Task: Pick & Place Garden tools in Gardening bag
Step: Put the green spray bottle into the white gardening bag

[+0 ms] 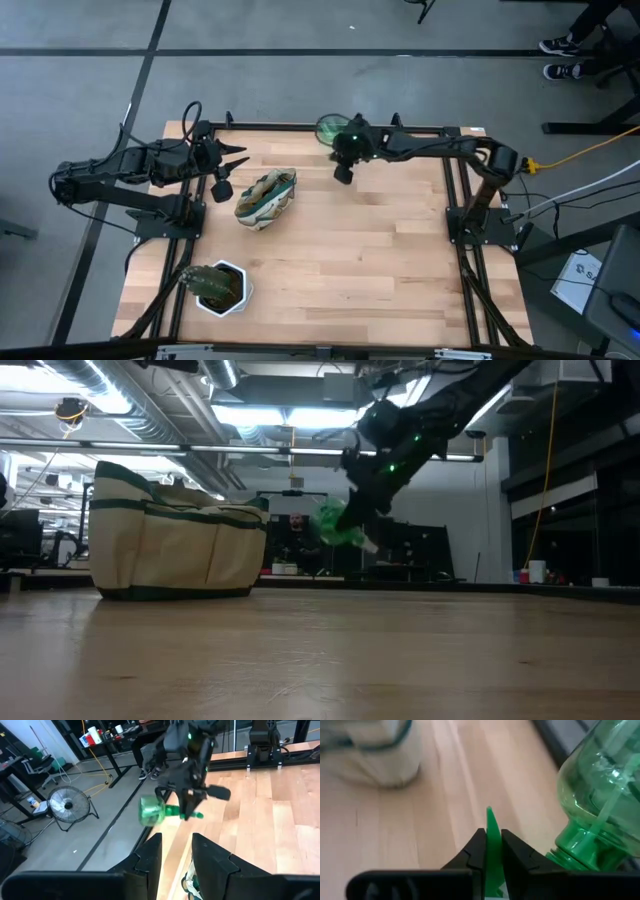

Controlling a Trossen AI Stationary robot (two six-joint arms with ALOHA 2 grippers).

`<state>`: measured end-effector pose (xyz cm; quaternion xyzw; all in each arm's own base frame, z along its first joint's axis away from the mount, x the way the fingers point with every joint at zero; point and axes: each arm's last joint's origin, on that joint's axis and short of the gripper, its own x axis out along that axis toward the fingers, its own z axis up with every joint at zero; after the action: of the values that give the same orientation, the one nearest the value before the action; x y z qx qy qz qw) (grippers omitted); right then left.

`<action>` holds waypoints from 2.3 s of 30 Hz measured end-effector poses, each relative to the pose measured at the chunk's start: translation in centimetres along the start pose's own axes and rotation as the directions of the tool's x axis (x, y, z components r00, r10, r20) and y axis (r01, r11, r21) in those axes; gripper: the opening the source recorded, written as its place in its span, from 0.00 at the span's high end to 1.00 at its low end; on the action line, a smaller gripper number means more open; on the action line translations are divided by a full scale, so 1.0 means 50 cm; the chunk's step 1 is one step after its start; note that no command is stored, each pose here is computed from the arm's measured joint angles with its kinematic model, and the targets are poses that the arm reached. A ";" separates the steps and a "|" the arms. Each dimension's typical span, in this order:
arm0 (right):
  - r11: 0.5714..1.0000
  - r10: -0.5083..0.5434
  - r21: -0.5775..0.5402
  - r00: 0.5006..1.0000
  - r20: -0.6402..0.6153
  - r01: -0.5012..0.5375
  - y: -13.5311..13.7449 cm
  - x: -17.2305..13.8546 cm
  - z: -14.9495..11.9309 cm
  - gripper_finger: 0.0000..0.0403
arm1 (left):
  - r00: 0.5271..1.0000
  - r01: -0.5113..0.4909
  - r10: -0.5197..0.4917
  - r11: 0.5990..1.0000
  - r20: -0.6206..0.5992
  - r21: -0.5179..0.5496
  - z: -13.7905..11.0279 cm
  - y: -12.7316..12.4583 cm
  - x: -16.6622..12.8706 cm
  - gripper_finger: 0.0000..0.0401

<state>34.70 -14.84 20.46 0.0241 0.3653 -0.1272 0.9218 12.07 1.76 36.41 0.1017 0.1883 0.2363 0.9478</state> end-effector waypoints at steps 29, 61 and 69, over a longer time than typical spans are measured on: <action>0.935 0.355 -0.191 0.821 0.447 -0.300 0.045 -0.076 0.105 0.91 | 0.988 0.136 -0.142 0.987 -0.067 -0.089 -0.016 -0.010 -0.001 0.75; 0.627 0.761 -0.597 0.559 0.330 -0.500 0.160 -0.092 0.106 0.91 | 0.970 0.221 -0.241 0.918 0.021 0.329 0.030 -0.063 0.100 0.48; 0.595 0.788 -0.604 0.534 0.308 -0.530 0.163 -0.092 0.103 0.91 | 0.972 0.214 -0.234 0.884 -0.003 0.416 0.031 -0.080 0.133 0.40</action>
<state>36.96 -6.68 26.96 -0.0814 0.0651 0.3267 0.9394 19.79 1.38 34.63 0.2829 0.2221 0.0776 0.9299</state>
